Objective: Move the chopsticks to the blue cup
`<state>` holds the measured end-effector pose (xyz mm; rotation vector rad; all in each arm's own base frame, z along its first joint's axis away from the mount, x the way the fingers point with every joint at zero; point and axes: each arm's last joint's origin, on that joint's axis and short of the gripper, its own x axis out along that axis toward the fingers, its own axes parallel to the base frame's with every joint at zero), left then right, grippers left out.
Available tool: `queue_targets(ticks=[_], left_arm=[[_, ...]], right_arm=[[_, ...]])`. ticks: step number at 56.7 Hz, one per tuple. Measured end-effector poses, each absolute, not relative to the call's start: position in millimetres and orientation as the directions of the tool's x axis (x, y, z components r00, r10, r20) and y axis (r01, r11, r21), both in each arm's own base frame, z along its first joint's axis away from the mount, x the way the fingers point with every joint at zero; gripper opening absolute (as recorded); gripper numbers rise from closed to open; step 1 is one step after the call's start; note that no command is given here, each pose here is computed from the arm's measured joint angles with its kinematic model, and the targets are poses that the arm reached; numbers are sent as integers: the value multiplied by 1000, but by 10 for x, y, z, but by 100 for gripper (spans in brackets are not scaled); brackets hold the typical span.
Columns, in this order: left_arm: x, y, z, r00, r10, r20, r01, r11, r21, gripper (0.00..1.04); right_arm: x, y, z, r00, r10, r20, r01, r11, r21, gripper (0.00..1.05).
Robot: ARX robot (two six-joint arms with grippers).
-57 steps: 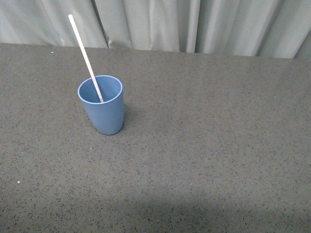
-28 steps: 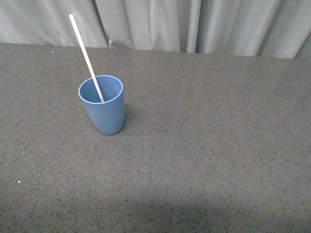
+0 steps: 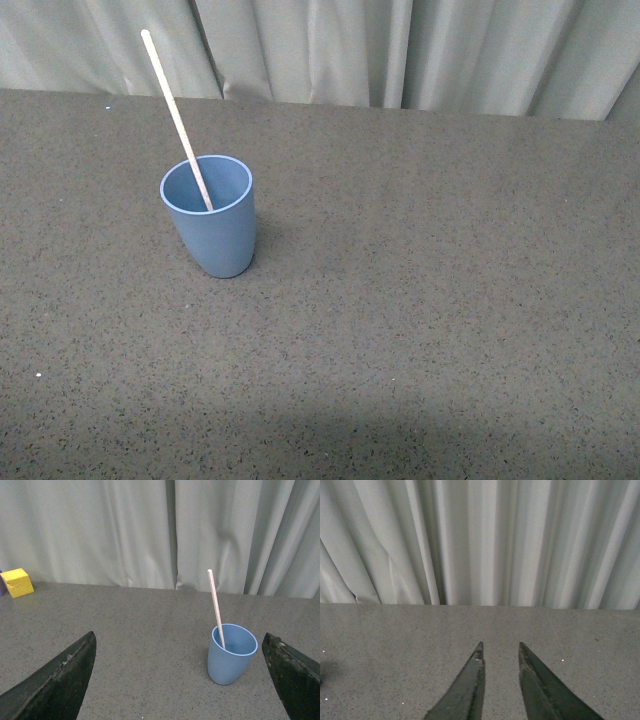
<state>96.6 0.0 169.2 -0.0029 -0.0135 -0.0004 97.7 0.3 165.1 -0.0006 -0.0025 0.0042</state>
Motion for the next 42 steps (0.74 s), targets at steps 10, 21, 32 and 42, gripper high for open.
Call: queue_targets(ticks=[10,21,32,42], left_arm=[[966,0,1692,1000,0,14,0,1000,-3,98],[966,0,1692,1000,0,14,0,1000,-3,98],[966,0,1692,1000,0,14,0,1000,-3,98],[966,0,1692,1000,0,14,0,1000,-3,98]], right_arm=[[977,3,1651,1000,4,2,-4,1000,-1,57],[977,3,1651,1000,4,2,-4,1000,-1,94],[977,3,1651,1000,4,2,-4,1000,0,95],[977,3,1651,1000,4,2,-4,1000,0,95]])
